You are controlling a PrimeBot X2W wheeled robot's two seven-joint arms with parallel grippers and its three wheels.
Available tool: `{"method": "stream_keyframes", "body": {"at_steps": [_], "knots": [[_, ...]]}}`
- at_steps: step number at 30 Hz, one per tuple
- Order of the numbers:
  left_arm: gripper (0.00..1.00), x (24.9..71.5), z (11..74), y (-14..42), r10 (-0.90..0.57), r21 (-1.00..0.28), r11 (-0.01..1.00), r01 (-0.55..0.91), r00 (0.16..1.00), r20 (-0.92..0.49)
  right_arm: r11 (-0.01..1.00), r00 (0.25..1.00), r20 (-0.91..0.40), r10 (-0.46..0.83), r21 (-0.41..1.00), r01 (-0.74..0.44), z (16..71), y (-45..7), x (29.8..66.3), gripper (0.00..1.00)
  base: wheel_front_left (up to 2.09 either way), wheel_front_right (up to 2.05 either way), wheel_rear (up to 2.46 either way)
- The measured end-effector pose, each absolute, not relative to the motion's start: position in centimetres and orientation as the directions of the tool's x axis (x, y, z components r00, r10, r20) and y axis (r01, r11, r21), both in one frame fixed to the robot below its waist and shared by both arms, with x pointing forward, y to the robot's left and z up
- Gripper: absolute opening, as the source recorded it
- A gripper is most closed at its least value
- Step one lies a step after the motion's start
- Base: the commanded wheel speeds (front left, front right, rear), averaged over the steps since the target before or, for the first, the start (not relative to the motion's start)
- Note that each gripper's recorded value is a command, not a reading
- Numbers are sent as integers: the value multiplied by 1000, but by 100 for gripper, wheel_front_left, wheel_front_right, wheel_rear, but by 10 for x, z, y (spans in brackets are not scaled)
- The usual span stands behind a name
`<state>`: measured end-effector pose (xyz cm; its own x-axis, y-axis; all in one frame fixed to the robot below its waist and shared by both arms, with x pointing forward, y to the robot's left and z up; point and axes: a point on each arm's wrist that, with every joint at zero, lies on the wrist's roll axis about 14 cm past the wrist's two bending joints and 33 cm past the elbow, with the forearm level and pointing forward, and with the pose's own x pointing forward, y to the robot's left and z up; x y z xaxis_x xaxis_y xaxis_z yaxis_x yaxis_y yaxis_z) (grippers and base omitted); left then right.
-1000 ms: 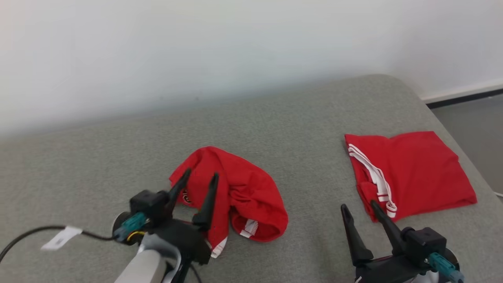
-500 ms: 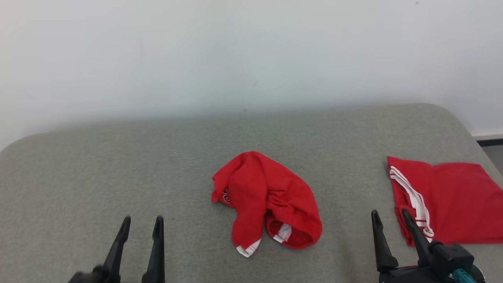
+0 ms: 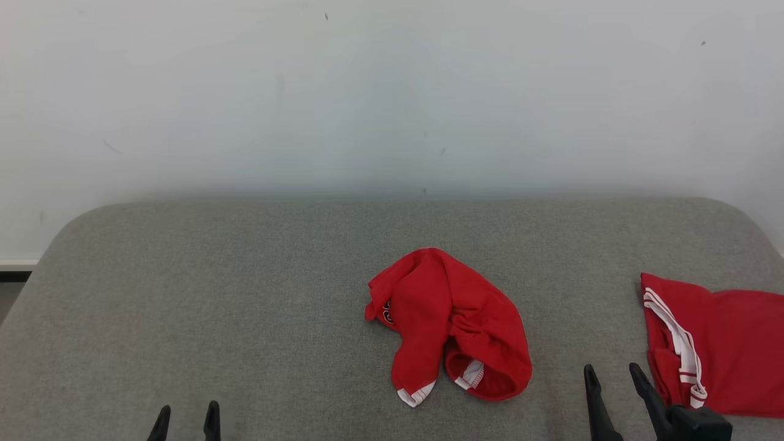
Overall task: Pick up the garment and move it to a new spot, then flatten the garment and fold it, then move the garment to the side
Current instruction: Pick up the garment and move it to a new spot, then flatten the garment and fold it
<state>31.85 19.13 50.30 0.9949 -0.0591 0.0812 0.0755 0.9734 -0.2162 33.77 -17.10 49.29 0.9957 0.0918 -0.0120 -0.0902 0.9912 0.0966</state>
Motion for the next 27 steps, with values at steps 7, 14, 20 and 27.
{"method": "stream_keyframes", "body": {"at_steps": [7, 14, 20, 27], "knots": [[100, 320, 505, 191, -60, -212, 974, 77, 994, 89, 992, 997, -11, 82, 103, -80, 493, -174, 335, 100, 0, 0, 0], [100, 323, 501, 188, -60, -212, 974, 75, 995, 77, 991, 996, -22, 88, 105, -85, 490, -171, 335, 100, 0, 0, 0], [100, 323, 500, 187, -63, -221, 972, 78, 995, 77, 990, 995, -28, 96, 110, -92, 488, -168, 334, 100, 0, 0, 0], [100, 323, 501, 187, -63, -221, 972, 80, 995, 81, 989, 995, -25, 102, 112, -98, 488, -166, 333, 100, 0, 0, 0]]}}
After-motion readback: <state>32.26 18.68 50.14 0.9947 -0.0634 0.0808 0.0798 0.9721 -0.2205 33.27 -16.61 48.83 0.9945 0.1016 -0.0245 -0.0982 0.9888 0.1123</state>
